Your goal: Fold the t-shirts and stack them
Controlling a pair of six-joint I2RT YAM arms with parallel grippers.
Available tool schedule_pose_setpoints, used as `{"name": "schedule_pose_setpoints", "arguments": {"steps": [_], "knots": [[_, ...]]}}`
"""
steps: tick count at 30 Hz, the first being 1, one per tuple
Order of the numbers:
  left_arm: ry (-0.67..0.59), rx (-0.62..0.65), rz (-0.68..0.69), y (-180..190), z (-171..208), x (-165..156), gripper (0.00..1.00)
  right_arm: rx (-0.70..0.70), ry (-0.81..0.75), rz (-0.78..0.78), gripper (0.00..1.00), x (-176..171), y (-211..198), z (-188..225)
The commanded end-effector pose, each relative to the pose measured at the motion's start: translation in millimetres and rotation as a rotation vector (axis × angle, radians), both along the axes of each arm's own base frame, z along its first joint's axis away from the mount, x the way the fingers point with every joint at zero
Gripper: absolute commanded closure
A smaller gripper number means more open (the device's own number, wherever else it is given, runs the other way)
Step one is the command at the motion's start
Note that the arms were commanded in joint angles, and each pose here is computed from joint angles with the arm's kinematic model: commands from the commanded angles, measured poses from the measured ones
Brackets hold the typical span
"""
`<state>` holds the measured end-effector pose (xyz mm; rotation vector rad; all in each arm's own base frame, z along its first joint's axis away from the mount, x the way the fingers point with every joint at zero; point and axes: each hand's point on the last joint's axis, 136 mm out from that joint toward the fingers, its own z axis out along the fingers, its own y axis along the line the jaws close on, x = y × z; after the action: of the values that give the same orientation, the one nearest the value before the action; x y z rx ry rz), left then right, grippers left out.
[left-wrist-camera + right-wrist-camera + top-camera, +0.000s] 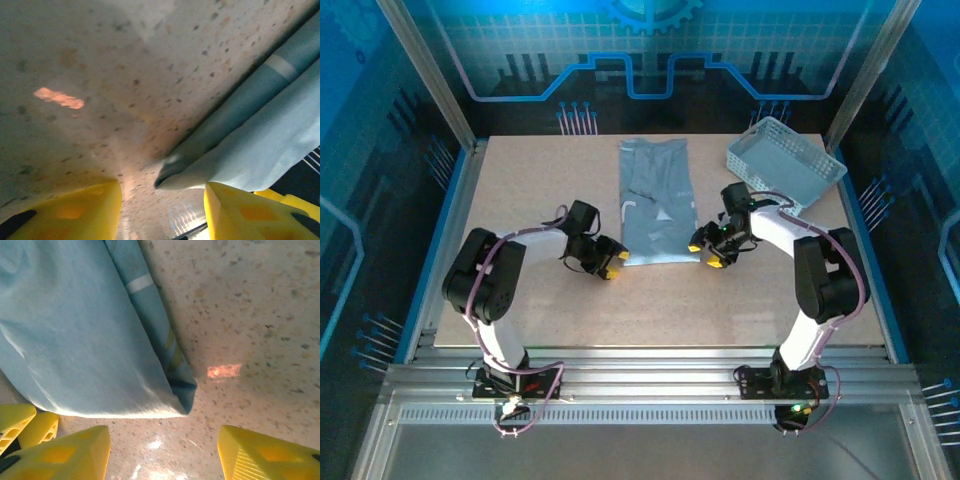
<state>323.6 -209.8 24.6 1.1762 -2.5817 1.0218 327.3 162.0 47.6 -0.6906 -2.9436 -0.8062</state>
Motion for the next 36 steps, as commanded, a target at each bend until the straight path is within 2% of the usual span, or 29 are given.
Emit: {"name": "schedule_pose_setpoints", "arguments": {"steps": [1,9,11,13,17,19,23,30,36], "knots": [[-0.047,-0.049,0.012,-16.1,2.2,19.7,0.55,0.045,0.003,-0.006,0.43,5.2,10.2,-7.8],[-0.073,-0.056,0.012,-23.8,-4.0,38.6,0.79,0.015,0.067,0.011,0.54,6.8,20.1,-23.9],[-0.086,-0.045,0.009,-24.1,-3.2,44.4,0.89,0.002,0.073,0.007,0.61,8.4,21.3,-28.8],[-0.1,-0.04,0.005,-24.9,-0.7,49.3,1.0,-0.014,0.07,-0.01,0.73,14.0,19.7,-32.2],[-0.101,0.005,-0.018,-18.2,4.0,42.4,1.0,-0.039,0.016,-0.015,0.94,28.6,18.6,-21.7],[-0.088,0.022,-0.038,-13.7,6.3,30.9,1.0,-0.055,-0.001,-0.003,1.0,27.4,17.6,-12.8],[-0.064,0.031,-0.089,-6.0,12.5,0.6,1.0,-0.074,0.024,0.028,1.0,0.7,15.4,-2.7],[-0.05,0.005,-0.254,-5.9,33.6,-70.5,1.0,-0.054,0.092,0.137,1.0,-81.4,18.7,13.7],[-0.08,-0.11,-0.395,-25.6,66.6,-137.1,1.0,0.003,0.182,0.226,1.0,-146.1,19.6,33.7]]}}
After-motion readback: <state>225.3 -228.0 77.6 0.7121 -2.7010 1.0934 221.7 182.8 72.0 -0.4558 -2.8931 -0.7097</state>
